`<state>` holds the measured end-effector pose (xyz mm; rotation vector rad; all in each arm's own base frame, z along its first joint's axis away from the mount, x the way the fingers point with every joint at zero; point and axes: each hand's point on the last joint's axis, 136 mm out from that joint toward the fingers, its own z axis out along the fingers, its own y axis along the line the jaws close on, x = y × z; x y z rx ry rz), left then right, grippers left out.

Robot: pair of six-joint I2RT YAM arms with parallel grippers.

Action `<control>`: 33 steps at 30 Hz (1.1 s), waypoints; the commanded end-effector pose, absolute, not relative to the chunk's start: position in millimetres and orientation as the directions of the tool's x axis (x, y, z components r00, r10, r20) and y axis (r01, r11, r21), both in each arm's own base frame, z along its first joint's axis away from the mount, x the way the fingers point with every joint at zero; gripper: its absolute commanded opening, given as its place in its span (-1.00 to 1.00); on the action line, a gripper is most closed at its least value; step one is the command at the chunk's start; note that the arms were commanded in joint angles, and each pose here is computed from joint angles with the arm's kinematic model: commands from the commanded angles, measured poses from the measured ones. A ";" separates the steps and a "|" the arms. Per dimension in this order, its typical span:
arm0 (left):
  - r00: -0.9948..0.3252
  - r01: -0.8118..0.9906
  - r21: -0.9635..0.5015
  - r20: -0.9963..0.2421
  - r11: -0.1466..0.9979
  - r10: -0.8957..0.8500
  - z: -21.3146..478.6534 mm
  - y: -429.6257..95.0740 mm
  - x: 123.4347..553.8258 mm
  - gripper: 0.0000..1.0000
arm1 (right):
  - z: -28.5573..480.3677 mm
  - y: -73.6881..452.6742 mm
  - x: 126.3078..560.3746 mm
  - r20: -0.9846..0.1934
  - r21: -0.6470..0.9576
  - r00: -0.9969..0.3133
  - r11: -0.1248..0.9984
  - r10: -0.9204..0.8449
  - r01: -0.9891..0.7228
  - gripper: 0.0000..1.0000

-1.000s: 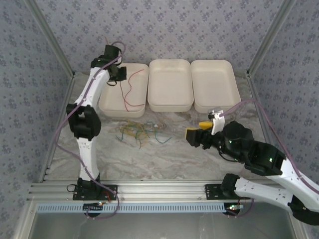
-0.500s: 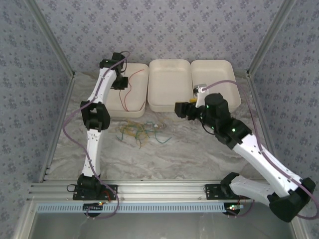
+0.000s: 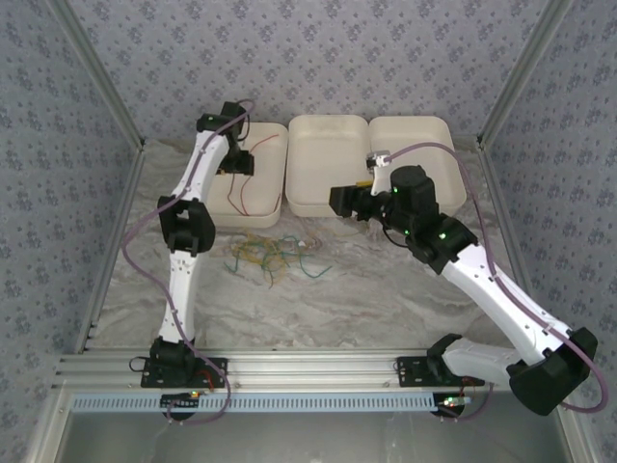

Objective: Untangle the cables

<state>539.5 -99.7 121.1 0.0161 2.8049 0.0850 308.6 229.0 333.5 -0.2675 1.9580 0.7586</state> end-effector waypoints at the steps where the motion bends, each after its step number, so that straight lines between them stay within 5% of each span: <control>1: -0.873 -0.049 0.023 -0.487 0.999 -0.031 218.1 -95.0 527.5 0.34 | 342.2 227.2 308.2 -0.855 0.404 -0.500 0.777 0.133 -0.483 0.55; 10: -0.809 -0.036 -0.138 -0.577 0.990 -0.110 287.4 -122.9 432.8 0.21 | 272.1 238.1 287.2 -0.714 0.504 -0.687 0.780 0.135 -0.372 0.42; 14: -0.819 -0.065 -0.348 -0.518 0.935 -0.249 258.2 -138.7 369.5 0.11 | 243.1 257.7 268.5 -0.699 0.490 -0.705 0.799 0.122 -0.347 0.38; 20: -0.850 -0.118 -0.466 -0.409 0.877 -0.332 172.8 -172.7 292.7 0.12 | 182.7 286.2 263.3 -0.618 0.431 -0.786 0.849 0.031 -0.305 0.26; 25: -0.820 -0.238 -0.499 -0.357 0.834 -0.448 122.5 -157.7 268.8 0.36 | 142.4 300.1 279.1 -0.593 0.387 -0.804 0.860 -0.045 -0.333 0.23; 33: -0.772 -0.315 -0.515 -0.350 0.797 -0.531 115.1 -152.3 283.3 0.61 | 107.6 300.9 301.2 -0.552 0.370 -0.832 0.879 -0.054 -0.302 0.22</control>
